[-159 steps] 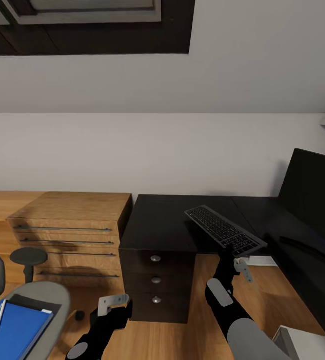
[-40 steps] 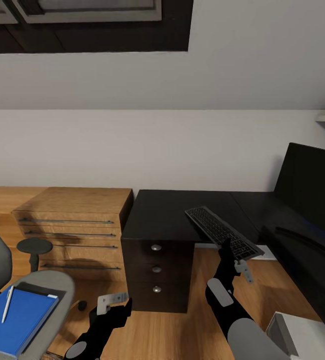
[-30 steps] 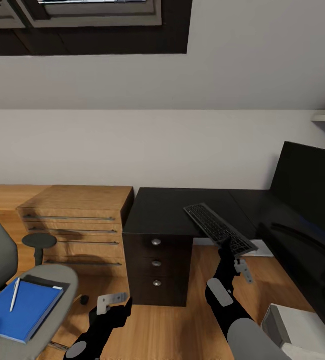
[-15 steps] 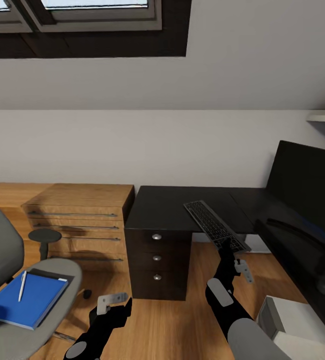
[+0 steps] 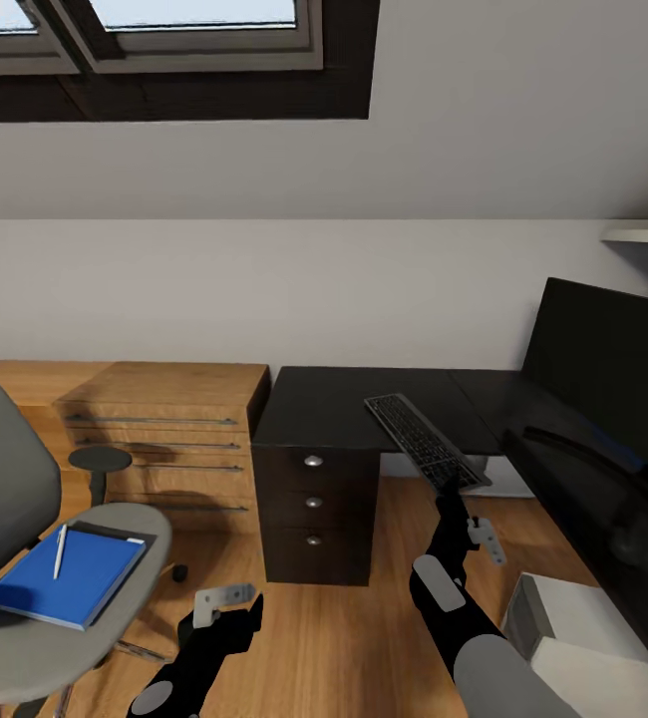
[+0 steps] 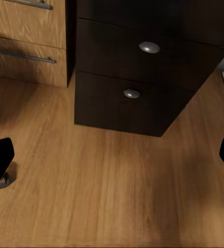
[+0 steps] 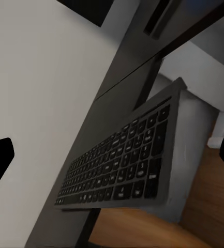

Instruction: In the bedroom, organize the workspace by keeping the computer under the desk, ensuring the monitor is on the desk, placing the keyboard on the desk next to the monitor, placing the mouse on the desk next to the keyboard, moving the folder from the swivel chair onto the desk next to the mouse, stacking the notebook on top of the folder with the pen on top of the notebook, and positioning the swivel chair next to the desk.

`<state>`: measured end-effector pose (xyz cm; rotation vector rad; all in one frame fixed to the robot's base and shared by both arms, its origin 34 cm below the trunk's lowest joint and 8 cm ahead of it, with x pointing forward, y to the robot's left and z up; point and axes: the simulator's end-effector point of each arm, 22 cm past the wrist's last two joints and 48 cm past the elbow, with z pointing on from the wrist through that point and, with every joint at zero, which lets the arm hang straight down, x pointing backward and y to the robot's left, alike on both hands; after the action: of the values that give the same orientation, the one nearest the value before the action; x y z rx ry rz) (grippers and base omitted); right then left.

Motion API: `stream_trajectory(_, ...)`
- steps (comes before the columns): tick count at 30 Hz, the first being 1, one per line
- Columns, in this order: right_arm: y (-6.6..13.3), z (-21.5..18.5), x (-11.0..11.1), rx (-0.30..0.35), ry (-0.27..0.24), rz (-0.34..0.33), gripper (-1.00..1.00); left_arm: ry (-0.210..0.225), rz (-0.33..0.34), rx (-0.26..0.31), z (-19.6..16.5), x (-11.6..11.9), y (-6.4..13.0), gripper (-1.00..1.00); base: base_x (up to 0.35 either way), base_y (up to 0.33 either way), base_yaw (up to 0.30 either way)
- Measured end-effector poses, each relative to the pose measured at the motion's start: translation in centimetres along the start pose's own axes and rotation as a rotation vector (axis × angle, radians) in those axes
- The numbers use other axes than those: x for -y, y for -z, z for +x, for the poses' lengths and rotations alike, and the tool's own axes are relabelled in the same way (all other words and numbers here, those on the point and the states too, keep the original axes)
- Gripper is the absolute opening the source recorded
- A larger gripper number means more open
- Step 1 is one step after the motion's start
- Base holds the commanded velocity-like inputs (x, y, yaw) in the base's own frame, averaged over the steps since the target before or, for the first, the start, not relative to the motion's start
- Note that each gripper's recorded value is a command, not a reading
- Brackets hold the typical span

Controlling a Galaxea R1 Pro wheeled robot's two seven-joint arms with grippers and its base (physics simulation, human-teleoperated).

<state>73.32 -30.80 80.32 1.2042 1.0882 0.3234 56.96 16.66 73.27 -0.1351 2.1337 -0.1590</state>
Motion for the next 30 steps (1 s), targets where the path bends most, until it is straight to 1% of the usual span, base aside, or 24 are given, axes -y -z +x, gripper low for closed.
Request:
stream_trajectory(7, 0.0, 0.0, -0.1, -0.001, 0.001, -0.001, 1.0, 0.0, 0.0, 0.0, 0.0, 0.0, 0.0, 1.0, -0.299, 0.0, 0.0)
stream_trajectory(12, 0.1, 0.2, -0.1, -0.006, 0.004, -0.003, 1.0, 0.001, -0.003, 0.0, 0.0, -0.2, 0.0, 1.0, -0.134, 0.0, 0.0)
stream_trajectory(17, 0.3, 1.4, -0.3, -0.051, 0.012, -0.017, 1.0, 0.003, -0.008, 0.0, 0.0, -0.4, 0.0, 1.0, -0.031, 0.0, 0.0)
stream_trajectory(20, 0.7, 1.9, 0.0, -0.071, 0.024, -0.027, 1.0, 0.002, -0.007, 0.001, 0.0, -0.4, 0.0, 1.0, -0.009, 0.0, 0.0)
stream_trajectory(23, 1.3, 2.3, 0.6, -0.085, 0.037, -0.037, 1.0, 0.001, -0.006, 0.003, 0.0, -0.3, 0.0, 1.0, -0.004, 0.0, 0.0)
stream_trajectory(24, 1.7, 2.6, 1.1, -0.095, 0.046, -0.043, 1.0, 0.0, -0.005, 0.003, 0.0, -0.4, 0.0, 1.0, -0.002, 0.0, 0.0)
stream_trajectory(28, 2.6, 3.1, 1.7, -0.122, 0.069, -0.046, 1.0, 0.0, -0.009, -0.001, -0.5, -0.4, 0.3, 1.0, -0.001, 0.0, 0.0)
stream_trajectory(29, 2.9, 3.3, 2.0, -0.131, 0.077, -0.045, 1.0, 0.0, -0.01, -0.003, -0.5, -0.4, 0.3, 1.0, 0.0, 0.0, 0.0)
stream_trajectory(30, 3.5, 3.9, 2.7, -0.153, 0.097, -0.044, 1.0, 0.0, -0.013, -0.006, -0.5, -0.5, 0.4, 1.0, 0.0, 0.0, 0.0)
